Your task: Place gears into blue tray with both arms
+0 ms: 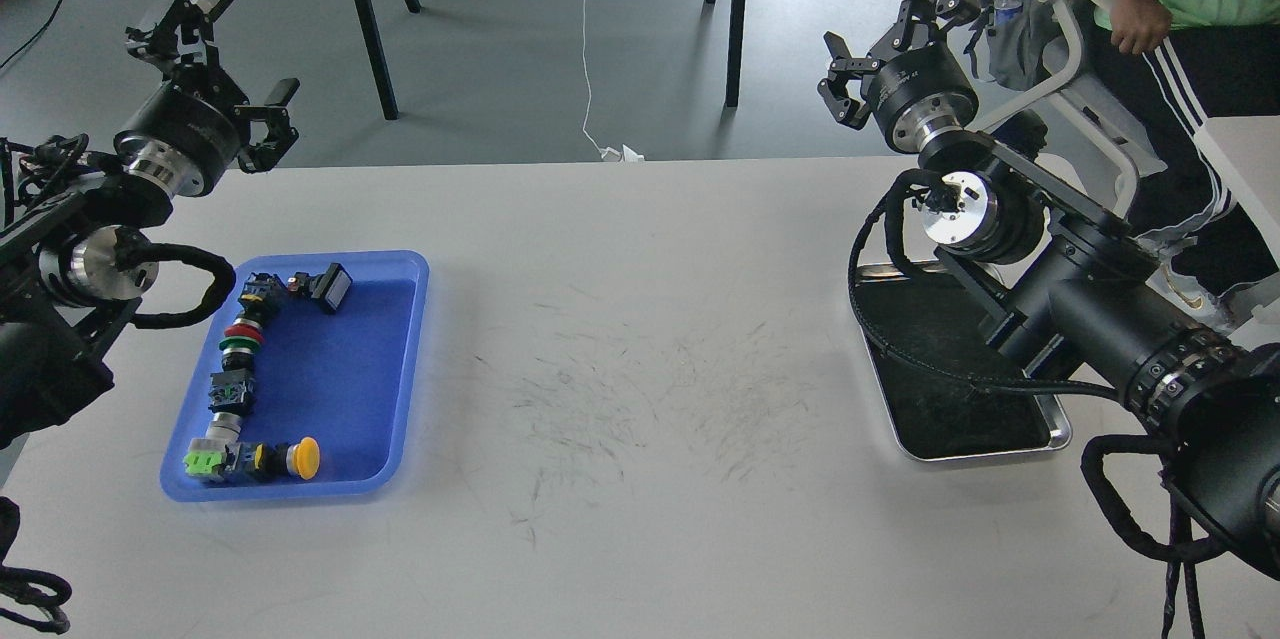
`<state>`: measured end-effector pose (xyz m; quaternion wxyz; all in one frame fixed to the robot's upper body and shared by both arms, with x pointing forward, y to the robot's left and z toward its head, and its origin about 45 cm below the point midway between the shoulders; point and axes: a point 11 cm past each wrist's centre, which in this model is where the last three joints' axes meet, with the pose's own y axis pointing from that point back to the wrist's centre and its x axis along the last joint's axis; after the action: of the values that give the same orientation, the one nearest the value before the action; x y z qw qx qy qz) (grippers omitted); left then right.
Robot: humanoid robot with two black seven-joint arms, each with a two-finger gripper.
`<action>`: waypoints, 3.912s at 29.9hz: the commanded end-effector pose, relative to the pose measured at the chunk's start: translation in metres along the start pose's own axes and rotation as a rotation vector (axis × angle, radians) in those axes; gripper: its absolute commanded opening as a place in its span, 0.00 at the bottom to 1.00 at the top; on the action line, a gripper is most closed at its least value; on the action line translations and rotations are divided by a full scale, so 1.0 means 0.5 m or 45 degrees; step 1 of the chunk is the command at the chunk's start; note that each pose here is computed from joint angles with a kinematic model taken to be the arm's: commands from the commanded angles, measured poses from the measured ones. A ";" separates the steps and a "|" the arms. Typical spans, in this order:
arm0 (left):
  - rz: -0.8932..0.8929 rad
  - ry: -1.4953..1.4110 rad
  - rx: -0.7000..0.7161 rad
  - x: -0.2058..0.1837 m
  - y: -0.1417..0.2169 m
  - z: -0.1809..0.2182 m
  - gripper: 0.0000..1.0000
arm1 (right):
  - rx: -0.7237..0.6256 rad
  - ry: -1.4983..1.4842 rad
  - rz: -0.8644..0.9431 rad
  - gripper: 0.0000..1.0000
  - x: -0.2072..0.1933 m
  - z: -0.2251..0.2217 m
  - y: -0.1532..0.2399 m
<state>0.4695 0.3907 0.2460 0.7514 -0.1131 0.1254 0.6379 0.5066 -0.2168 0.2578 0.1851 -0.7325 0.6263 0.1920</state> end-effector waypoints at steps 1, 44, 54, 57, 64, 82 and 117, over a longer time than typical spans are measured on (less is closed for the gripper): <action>-0.005 -0.001 0.007 -0.002 -0.001 -0.003 0.99 | 0.000 0.001 0.004 0.99 0.001 0.000 0.000; -0.026 -0.044 0.036 -0.016 -0.013 -0.006 0.99 | -0.789 1.324 -0.558 0.99 0.054 -0.092 0.144; -0.037 -0.032 0.035 -0.023 -0.015 -0.011 0.99 | -0.863 1.507 -0.605 0.99 0.088 -0.091 0.157; -0.038 -0.031 0.037 -0.025 -0.016 -0.014 0.99 | -0.891 1.651 -0.654 0.98 0.103 -0.093 0.167; -0.036 -0.032 0.037 -0.024 -0.015 -0.013 0.99 | -1.035 2.091 -0.908 0.96 0.144 -0.068 0.204; -0.023 -0.034 0.053 -0.015 -0.009 -0.024 0.99 | -1.165 2.800 -1.624 0.95 0.157 0.005 0.231; -0.017 -0.043 0.048 -0.006 -0.006 -0.016 0.99 | -1.104 3.133 -2.125 0.83 0.146 0.139 0.191</action>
<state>0.4712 0.3842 0.2388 0.7595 -0.0889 0.1249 0.6322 0.4169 -0.2705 0.1642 -0.6050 -0.5614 -0.2851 -0.4874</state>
